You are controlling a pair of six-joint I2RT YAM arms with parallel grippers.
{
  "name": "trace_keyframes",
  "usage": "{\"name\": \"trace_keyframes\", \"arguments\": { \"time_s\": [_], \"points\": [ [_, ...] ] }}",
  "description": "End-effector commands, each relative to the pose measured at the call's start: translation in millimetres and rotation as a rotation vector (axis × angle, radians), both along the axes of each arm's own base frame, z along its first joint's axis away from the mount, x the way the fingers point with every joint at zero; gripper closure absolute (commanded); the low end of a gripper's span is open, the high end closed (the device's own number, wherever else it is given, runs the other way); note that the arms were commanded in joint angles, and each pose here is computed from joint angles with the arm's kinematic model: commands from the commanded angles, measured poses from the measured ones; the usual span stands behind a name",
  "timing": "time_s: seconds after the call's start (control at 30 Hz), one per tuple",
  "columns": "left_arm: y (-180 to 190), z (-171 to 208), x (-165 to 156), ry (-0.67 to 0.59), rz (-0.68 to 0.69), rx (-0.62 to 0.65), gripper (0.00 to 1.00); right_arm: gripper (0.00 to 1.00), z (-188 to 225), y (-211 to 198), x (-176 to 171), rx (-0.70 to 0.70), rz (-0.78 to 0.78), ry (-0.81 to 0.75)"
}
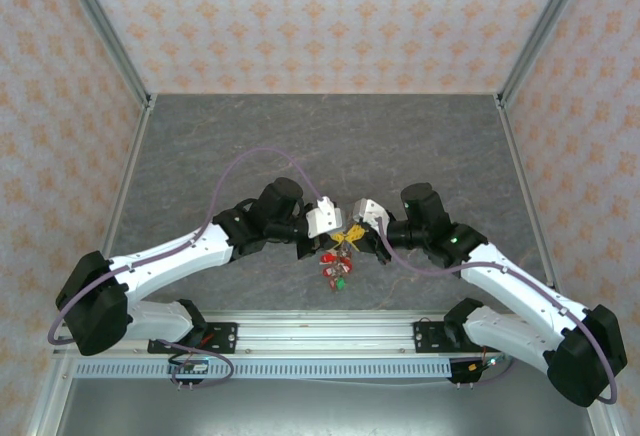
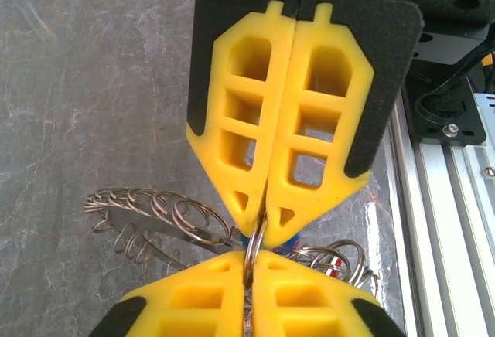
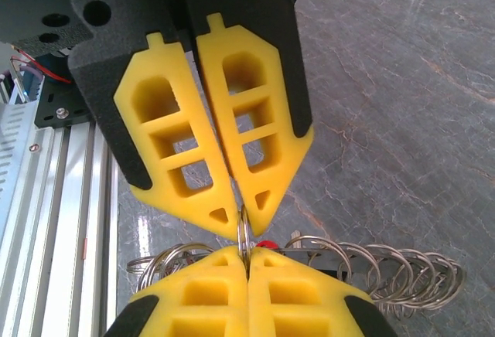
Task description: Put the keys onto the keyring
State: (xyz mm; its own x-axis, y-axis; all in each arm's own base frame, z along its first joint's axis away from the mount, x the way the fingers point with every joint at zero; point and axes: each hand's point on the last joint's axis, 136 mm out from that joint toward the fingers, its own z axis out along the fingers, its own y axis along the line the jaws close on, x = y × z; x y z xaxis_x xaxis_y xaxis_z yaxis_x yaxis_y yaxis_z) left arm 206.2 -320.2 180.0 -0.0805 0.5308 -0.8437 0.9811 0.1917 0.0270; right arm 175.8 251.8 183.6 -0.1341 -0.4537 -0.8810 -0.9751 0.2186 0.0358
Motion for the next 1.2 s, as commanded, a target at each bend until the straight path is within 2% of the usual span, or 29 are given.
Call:
{"name": "trace_keyframes", "arguments": {
  "time_s": [0.0,0.2,0.37,0.6,0.77,1.0,1.1,1.17],
  "points": [
    [-5.6,10.4,0.5,-0.020,-0.017,-0.017,1.00,0.95,30.4,9.9,-0.7,0.063,0.050,-0.080],
    [-8.3,22.2,0.5,-0.046,0.000,-0.109,1.00,0.88,18.6,2.3,3.9,0.038,-0.006,-0.097],
    [-7.8,31.6,-3.7,-0.054,0.005,-0.191,1.00,0.82,9.1,0.5,3.4,0.075,-0.036,-0.073],
    [-10.1,43.4,-6.4,-0.058,-0.004,-0.267,1.00,0.80,-3.6,3.4,4.7,0.115,-0.040,-0.025],
    [-9.5,44.9,-6.4,-0.062,-0.004,-0.268,1.00,0.84,-2.3,3.7,5.5,0.129,-0.038,-0.019],
    [-5.9,34.3,-1.9,-0.051,0.027,-0.215,1.00,0.97,11.2,3.7,8.7,0.137,-0.045,-0.036],
    [-3.7,27.7,0.0,-0.045,0.034,-0.166,0.90,0.99,17.8,4.8,8.6,0.139,-0.037,-0.043],
    [-3.1,25.2,-0.4,-0.046,0.027,-0.147,0.91,1.00,21.5,5.6,9.3,0.135,-0.033,-0.046]
  ]
}}
